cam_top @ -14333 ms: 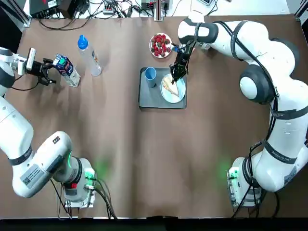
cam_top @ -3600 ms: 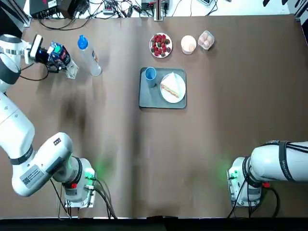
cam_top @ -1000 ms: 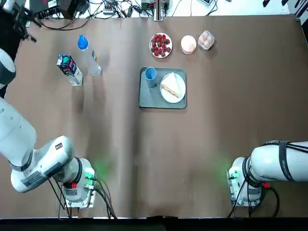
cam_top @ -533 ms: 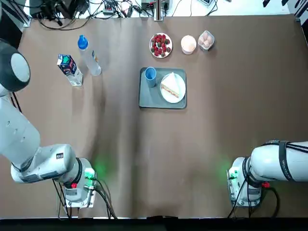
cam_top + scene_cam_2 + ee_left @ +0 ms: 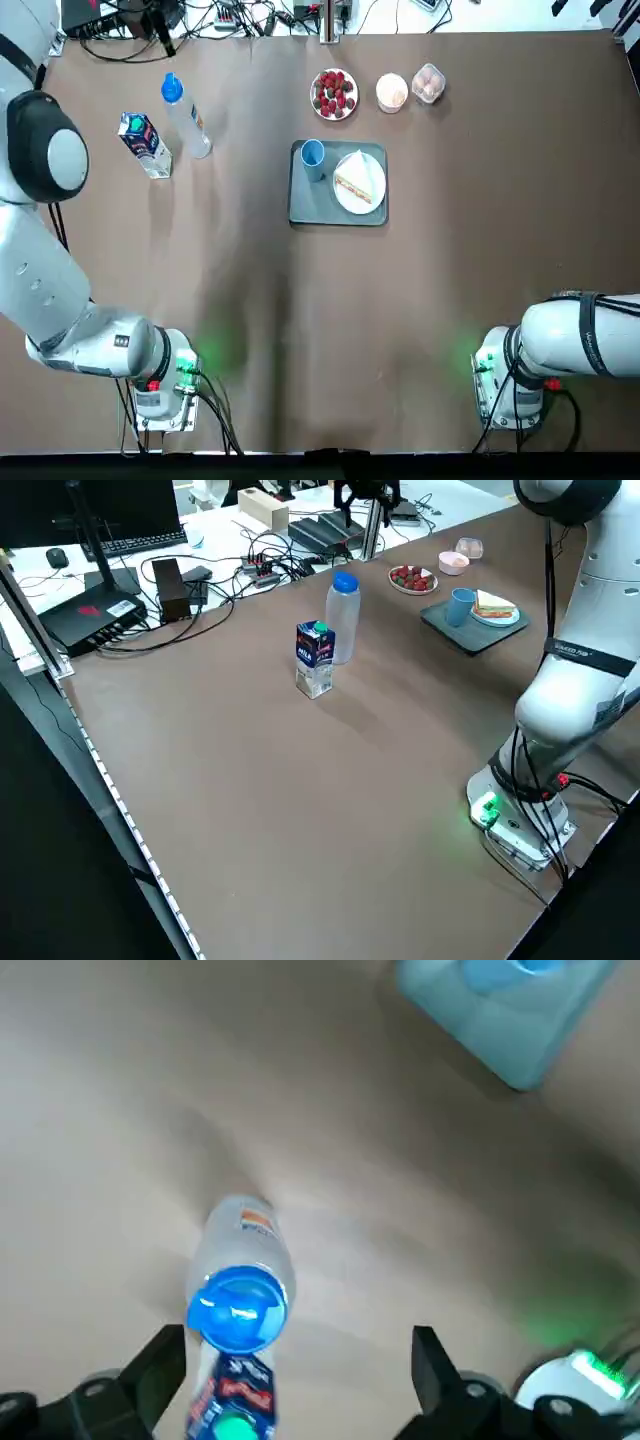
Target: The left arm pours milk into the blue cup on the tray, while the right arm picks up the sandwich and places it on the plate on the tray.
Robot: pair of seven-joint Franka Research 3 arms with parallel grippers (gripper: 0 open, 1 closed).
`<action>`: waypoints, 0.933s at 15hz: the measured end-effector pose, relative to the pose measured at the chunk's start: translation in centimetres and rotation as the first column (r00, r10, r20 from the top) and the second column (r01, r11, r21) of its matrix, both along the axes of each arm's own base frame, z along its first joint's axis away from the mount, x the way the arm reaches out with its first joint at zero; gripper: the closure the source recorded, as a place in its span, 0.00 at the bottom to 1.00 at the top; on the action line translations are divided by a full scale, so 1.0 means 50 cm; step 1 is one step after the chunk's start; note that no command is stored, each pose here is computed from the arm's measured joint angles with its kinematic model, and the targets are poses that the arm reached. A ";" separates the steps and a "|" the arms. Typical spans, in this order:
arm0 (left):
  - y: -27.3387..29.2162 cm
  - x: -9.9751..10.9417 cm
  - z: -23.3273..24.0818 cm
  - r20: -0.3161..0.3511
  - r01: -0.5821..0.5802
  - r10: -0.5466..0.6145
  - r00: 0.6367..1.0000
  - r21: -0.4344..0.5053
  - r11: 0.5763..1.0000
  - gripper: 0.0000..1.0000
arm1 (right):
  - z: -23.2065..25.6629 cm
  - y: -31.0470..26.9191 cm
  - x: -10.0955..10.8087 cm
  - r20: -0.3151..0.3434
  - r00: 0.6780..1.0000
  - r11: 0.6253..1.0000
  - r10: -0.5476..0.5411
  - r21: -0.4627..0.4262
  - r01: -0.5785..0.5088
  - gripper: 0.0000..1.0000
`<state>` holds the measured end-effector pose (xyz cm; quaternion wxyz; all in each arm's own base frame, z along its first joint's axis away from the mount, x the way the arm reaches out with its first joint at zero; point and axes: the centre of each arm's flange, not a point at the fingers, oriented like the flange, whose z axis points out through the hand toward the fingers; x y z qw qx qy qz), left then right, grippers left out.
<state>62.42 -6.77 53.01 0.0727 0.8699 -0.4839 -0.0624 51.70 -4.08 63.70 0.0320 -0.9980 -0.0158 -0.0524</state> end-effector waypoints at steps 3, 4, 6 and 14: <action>-0.054 -0.014 0.016 0.021 -0.244 0.244 0.970 0.107 0.964 0.00 | -0.002 0.001 -0.002 -0.010 1.000 1.000 0.001 0.001 -0.001 0.00; -0.071 -0.025 0.030 0.050 -0.398 0.395 0.917 0.148 0.906 0.00 | -0.002 0.001 -0.002 -0.010 1.000 1.000 0.001 0.001 -0.001 0.00; -0.078 -0.035 0.047 0.082 -0.506 0.500 0.862 0.171 0.845 0.00 | -0.002 0.001 -0.002 -0.011 1.000 1.000 0.001 0.002 -0.001 0.00; -0.060 -0.084 0.158 0.153 -0.782 0.766 0.624 0.112 0.614 0.00 | -0.002 0.001 -0.002 -0.011 1.000 1.000 0.001 0.003 -0.001 0.00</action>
